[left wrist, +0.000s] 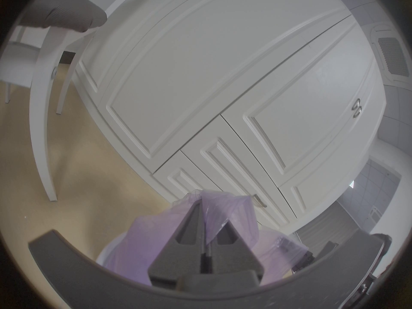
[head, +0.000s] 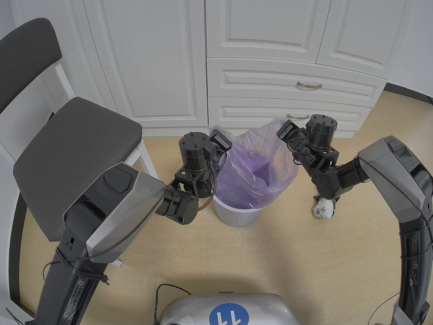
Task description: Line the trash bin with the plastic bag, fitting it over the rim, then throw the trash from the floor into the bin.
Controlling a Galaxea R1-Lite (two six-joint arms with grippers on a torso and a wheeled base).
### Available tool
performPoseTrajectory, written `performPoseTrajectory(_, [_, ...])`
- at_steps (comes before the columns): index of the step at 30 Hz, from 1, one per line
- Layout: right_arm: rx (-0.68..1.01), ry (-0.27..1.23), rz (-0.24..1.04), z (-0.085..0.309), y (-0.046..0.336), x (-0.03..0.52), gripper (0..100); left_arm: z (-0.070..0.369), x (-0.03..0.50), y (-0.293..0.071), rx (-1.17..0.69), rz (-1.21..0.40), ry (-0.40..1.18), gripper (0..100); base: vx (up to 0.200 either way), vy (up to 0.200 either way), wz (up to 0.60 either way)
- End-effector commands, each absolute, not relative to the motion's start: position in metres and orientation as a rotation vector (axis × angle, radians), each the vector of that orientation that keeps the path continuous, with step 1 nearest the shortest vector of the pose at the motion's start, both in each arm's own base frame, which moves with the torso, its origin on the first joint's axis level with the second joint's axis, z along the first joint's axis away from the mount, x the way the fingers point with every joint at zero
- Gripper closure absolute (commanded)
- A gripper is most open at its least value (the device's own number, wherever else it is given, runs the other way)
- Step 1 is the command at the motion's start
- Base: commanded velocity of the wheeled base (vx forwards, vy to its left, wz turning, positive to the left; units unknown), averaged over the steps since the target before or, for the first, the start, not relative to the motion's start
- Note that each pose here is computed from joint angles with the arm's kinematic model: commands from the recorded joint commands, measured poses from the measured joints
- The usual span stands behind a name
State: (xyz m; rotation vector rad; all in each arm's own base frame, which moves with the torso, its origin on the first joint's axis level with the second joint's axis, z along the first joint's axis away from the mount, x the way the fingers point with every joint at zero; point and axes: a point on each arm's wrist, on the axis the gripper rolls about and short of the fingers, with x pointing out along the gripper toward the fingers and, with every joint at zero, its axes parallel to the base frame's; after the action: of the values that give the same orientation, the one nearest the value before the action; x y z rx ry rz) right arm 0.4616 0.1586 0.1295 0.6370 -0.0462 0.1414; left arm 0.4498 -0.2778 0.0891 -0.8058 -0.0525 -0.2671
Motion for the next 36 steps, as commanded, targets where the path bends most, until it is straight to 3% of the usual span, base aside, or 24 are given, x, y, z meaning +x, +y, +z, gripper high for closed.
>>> performPoseTrajectory(1, [0.654, 0.009, 0.185, 0.104, 0.174, 0.458, 100, 0.059, 0.444, -0.291, -0.778, -0.28, -0.007, 100, 0.0, 0.0, 0.0])
performPoseTrajectory(8, [0.684, 0.019, 0.255, 0.067, 0.198, 0.454, 100, 0.035, 0.445, -0.294, -0.758, -0.273, 0.03, 100, 0.0, 0.0, 0.0])
performPoseTrajectory(16, [0.697, -0.014, 0.276, 0.066, 0.198, 0.453, 100, 0.016, 0.442, -0.3, -0.728, -0.273, 0.062, 100, 0.0, 0.0, 0.0])
performPoseTrajectory(21, [0.707, -0.045, 0.297, 0.057, 0.2, 0.455, 100, 0.028, 0.45, -0.289, -0.71, -0.267, 0.001, 100, 0.0, 0.0, 0.0])
performPoseTrajectory(31, [0.742, -0.165, 0.328, 0.093, 0.197, 0.449, 100, 0.082, 0.456, -0.264, -0.718, -0.262, -0.147, 100, 0.0, 0.0, 0.0])
performPoseTrajectory(36, [0.73, -0.131, 0.315, 0.07, 0.195, 0.457, 100, 0.073, 0.449, -0.273, -0.702, -0.279, -0.136, 100, 0.0, 0.0, 0.0])
